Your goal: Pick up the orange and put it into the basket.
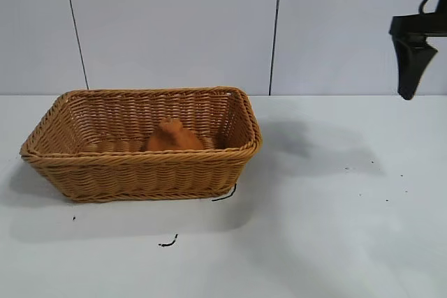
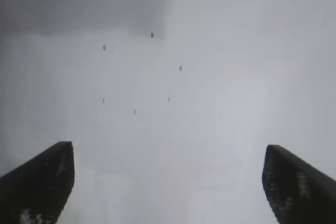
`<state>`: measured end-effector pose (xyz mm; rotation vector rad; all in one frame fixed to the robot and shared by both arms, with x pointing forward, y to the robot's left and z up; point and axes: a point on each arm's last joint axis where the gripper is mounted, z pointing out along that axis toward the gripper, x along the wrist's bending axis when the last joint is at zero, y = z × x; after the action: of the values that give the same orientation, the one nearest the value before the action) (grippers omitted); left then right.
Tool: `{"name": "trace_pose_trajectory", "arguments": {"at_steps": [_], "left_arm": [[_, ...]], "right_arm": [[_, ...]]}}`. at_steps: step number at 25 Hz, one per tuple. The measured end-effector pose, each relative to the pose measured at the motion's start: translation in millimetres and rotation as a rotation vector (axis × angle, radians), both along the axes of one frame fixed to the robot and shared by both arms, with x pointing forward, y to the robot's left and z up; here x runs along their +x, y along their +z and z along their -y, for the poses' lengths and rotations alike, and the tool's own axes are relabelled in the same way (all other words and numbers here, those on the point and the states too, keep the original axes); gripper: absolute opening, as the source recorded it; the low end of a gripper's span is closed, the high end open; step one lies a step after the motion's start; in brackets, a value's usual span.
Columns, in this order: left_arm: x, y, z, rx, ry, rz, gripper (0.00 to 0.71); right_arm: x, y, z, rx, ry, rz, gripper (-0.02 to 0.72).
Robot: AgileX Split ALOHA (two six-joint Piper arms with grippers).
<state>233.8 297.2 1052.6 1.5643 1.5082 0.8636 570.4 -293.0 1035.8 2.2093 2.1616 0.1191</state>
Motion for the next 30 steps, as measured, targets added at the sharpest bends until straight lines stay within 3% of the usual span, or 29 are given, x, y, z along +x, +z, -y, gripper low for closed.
{"name": "trace_pose_trajectory", "arguments": {"at_steps": [6,11,18,26,30], "left_arm": [[0,0,0.0,0.0,0.0,-0.001,0.639],[0,0,0.0,0.0,0.0,-0.001,0.639],[0,0,0.0,0.0,0.0,-0.001,0.639],[0,0,0.0,0.0,0.0,-0.001,0.639],[0,0,0.0,0.0,0.0,-0.001,0.639]], "right_arm": [[-103,27,1,0.003,0.0,0.071,0.695],[-180,28,2,0.002,0.007,0.189,0.695],[-260,18,3,-0.009,0.035,0.604,0.695],[-318,19,4,-0.012,0.032,0.939,0.695],[-334,20,4,-0.012,0.031,1.042,0.695]]}}
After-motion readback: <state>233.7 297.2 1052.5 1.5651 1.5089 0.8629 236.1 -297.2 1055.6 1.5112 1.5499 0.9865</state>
